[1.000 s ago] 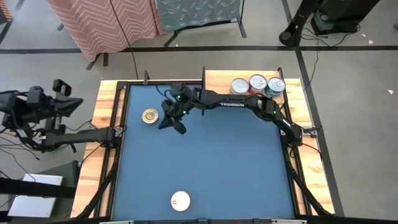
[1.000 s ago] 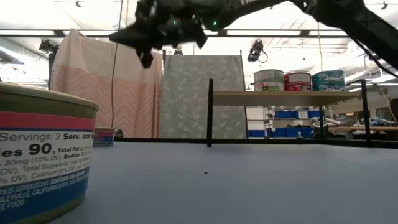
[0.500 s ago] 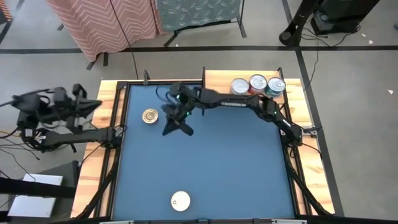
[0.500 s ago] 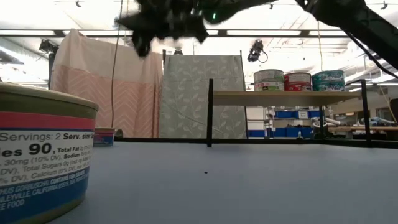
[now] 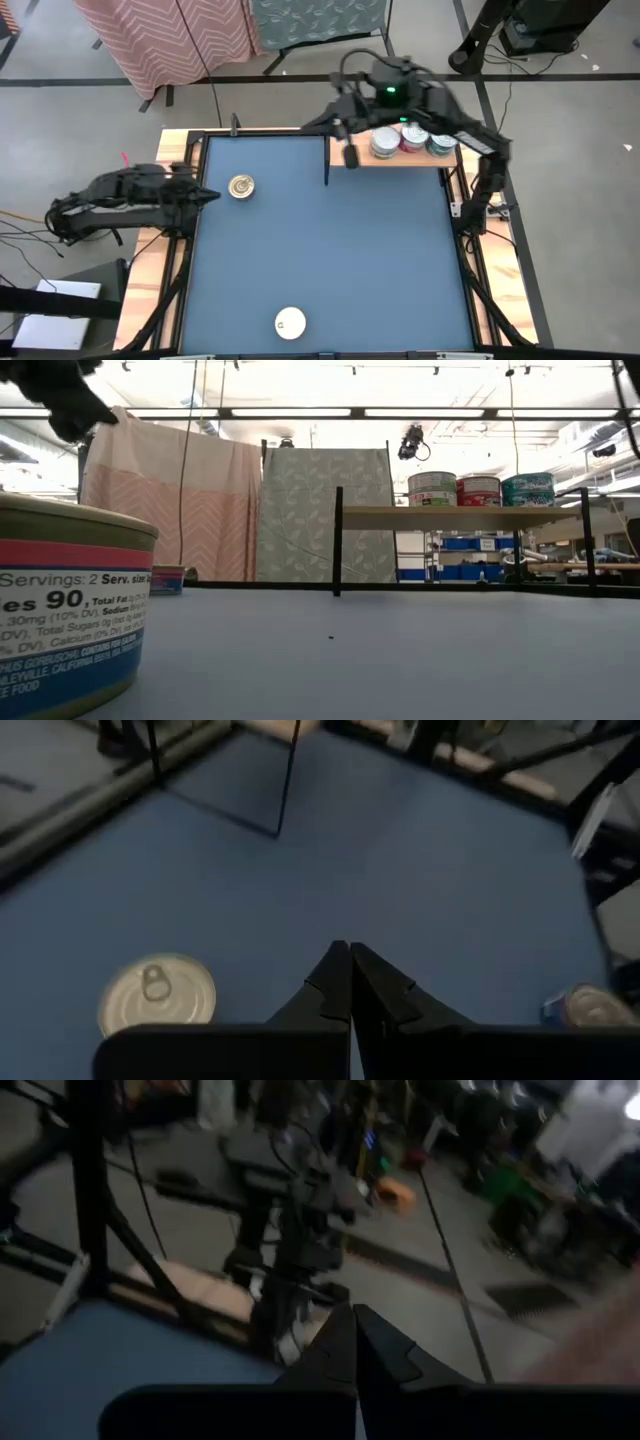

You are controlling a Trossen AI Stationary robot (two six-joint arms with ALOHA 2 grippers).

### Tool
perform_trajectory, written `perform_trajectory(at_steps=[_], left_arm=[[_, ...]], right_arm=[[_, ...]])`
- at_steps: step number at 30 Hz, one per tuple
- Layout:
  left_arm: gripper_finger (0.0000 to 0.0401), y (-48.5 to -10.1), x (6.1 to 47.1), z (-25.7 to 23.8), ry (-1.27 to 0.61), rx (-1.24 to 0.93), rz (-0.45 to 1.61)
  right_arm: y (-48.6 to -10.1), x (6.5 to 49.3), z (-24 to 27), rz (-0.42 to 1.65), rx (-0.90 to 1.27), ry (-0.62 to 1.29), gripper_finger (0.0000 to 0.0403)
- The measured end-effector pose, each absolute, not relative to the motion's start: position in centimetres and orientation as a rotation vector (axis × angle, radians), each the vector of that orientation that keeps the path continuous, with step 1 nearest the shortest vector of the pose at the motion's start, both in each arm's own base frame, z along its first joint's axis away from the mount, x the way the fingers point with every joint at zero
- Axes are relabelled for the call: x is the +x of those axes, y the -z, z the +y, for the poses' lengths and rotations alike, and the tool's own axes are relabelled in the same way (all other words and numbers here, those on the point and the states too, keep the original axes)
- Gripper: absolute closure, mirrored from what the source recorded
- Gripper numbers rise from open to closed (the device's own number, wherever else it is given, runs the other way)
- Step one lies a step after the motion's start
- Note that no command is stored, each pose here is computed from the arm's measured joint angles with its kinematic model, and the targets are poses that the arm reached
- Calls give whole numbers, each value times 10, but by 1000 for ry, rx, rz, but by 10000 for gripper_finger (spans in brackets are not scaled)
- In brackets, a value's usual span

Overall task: Stack canned seafood by type on shelf
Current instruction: Put the top blue-pink tuna can on the shelf

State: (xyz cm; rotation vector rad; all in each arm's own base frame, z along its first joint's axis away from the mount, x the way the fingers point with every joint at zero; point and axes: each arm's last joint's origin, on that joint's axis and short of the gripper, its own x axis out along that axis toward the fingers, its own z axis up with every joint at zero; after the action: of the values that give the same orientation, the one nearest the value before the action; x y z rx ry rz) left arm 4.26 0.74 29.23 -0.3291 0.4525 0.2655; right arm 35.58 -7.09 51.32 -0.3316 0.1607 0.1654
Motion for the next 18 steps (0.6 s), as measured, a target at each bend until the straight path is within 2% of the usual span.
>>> perform_trajectory(at_steps=[7,12,18], left_arm=[[397,-254,62,11,-341,-384,537],[397,-255,68,15,-455,-444,529],[397,-250,87,17,-508,-569,582]], right_arm=[[-520,322,-56,306,-320,-65,399],[-524,314,-46,306,-301,-98,398],[-523,316,-39,305,-303,-118,398]])
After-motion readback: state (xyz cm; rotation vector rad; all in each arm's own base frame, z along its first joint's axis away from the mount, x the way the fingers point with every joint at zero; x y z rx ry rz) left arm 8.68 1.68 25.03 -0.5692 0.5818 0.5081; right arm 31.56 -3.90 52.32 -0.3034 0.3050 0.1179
